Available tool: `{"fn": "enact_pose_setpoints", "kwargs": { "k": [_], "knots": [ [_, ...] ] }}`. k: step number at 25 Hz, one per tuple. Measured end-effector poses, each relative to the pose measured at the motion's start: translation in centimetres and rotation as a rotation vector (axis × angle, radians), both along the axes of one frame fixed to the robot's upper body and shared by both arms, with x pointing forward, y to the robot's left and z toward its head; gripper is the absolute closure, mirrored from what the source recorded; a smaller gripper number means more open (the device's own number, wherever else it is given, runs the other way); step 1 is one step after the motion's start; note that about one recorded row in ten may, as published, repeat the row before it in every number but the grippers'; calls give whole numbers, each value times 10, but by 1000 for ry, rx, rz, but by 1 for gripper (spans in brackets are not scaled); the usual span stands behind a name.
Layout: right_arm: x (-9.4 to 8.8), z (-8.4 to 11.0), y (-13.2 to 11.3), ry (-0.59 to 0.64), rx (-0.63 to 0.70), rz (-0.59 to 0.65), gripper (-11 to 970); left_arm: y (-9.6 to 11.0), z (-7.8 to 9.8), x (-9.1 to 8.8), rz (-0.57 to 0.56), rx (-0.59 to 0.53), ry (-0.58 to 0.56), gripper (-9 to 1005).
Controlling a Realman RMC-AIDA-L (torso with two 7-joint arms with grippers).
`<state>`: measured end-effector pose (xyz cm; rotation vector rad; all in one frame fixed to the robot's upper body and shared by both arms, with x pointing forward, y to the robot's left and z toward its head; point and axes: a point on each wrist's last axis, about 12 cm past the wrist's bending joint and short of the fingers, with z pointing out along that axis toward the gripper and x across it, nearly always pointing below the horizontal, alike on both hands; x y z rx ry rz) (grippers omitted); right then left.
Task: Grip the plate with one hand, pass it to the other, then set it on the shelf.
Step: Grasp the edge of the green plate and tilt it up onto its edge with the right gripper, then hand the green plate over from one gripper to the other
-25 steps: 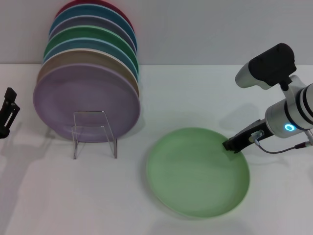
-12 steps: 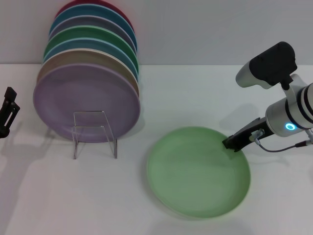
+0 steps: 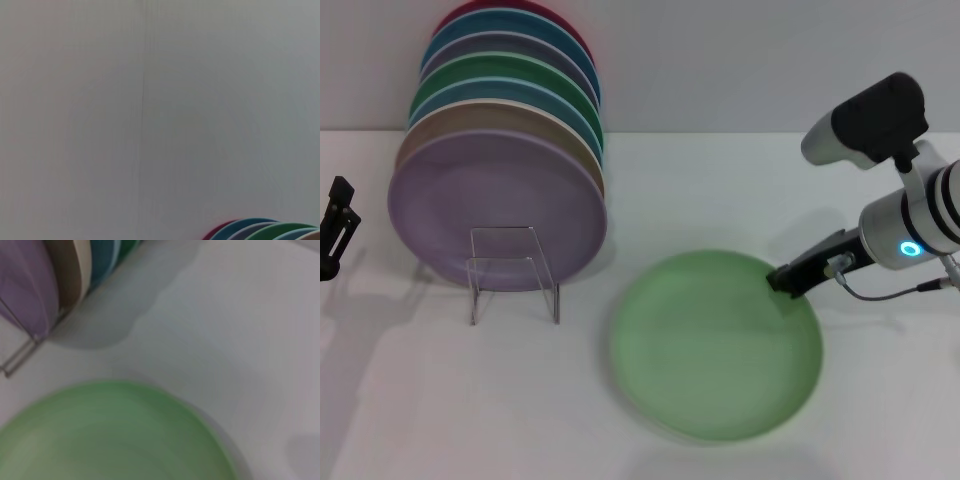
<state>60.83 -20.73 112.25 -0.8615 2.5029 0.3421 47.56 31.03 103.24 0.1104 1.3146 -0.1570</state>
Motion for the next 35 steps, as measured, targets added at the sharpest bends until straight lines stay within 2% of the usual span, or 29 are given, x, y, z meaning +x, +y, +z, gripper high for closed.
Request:
{"fn": "enact_pose_setpoints", "kwargs": {
  "k": [11,17,21,24,27,29,32,33,34,35],
  "knots": [
    [-2,17,9,-60,158,32,938,0,1,0,1,-1,-6,193],
    [-3,23,2,-90,191,23,940,0,2,0,2,-7,-17,195],
    [-10,23,-3,-140,212,85,940,-3,7,1,-14,-17,-46,196],
    [-24,22,-15,-242,255,173,940,-9,13,-1,-56,-19,-90,197],
    [-34,20,-24,-301,291,200,940,-13,15,0,-89,-10,-103,198],
    [-45,18,-41,-379,338,200,940,-22,20,3,-161,-6,-132,198],
    [-52,18,-53,-437,368,185,941,-29,25,7,-205,-3,-146,199],
    [-54,18,-60,-464,377,173,941,-31,28,11,-224,4,-143,199],
    [-58,18,-73,-506,385,144,941,-38,36,22,-254,27,-114,200],
    [-58,18,-73,-506,385,144,941,-38,36,22,-254,27,-114,200]
  ]
}}
